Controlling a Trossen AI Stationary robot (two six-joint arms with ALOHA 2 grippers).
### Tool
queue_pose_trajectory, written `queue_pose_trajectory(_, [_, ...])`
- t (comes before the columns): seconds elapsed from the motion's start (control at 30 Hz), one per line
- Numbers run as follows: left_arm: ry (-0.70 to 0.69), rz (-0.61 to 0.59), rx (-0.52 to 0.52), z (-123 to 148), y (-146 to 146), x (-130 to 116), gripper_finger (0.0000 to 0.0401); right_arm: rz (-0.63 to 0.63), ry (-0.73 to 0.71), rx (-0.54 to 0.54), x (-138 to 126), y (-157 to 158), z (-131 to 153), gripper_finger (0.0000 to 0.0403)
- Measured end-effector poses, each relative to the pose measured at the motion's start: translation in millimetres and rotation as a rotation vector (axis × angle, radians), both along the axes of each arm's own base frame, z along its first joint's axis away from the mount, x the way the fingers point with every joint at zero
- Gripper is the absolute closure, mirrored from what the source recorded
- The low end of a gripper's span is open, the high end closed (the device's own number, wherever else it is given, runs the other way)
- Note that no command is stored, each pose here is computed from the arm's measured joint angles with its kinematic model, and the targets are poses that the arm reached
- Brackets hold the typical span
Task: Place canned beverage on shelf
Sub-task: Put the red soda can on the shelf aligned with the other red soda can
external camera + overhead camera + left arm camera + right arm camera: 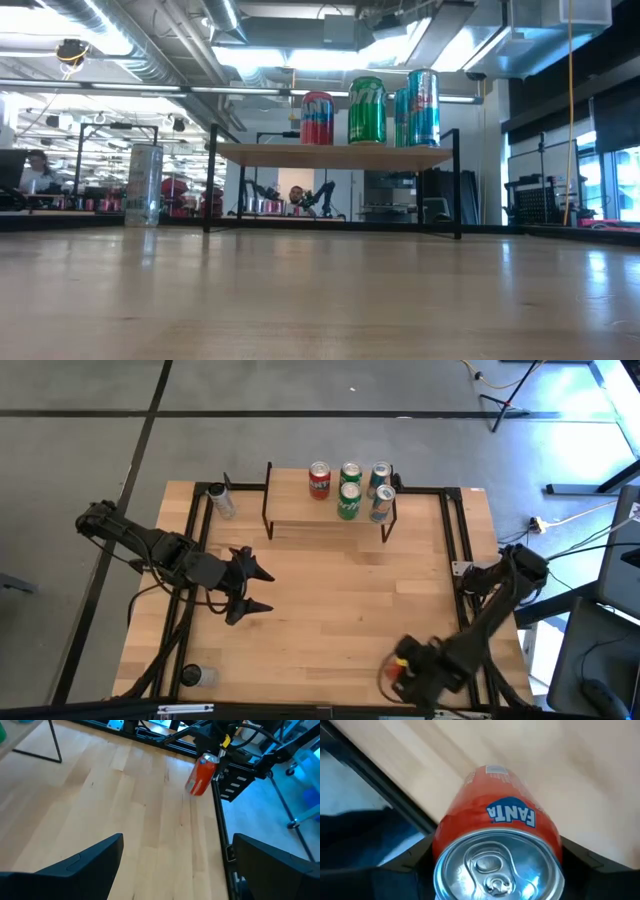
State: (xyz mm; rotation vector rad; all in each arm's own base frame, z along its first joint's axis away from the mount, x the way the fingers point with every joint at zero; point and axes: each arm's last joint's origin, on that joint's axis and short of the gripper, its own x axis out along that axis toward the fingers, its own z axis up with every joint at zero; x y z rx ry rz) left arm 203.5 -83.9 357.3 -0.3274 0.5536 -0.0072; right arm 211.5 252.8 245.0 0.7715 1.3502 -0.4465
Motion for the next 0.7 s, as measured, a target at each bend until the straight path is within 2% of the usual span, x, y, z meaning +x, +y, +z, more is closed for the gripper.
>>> queue_pose_trajectory(0.17, [0.006,-0.016,-0.009,-1.0,-5.7,-0.9,0.0038,0.084,-0.114,-0.058,48.0,-38.6,17.6,0.0134])
queue_pose_trajectory(0.4, [0.057,0.07,0.0,-16.1,-16.0,13.5,0.0037,0.036,-0.124,-0.072,106.8,-109.9,21.5,0.0134])
queue_pose_trajectory(0.57, [0.104,0.06,0.01,-27.9,-26.2,22.0,0.0037,0.026,-0.114,-0.135,131.2,-138.4,11.9,0.0134])
queue_pose_trajectory(0.7, [0.124,0.067,0.017,-33.3,-28.8,26.4,0.0037,0.018,-0.077,-0.156,141.2,-151.6,-0.3,0.0134])
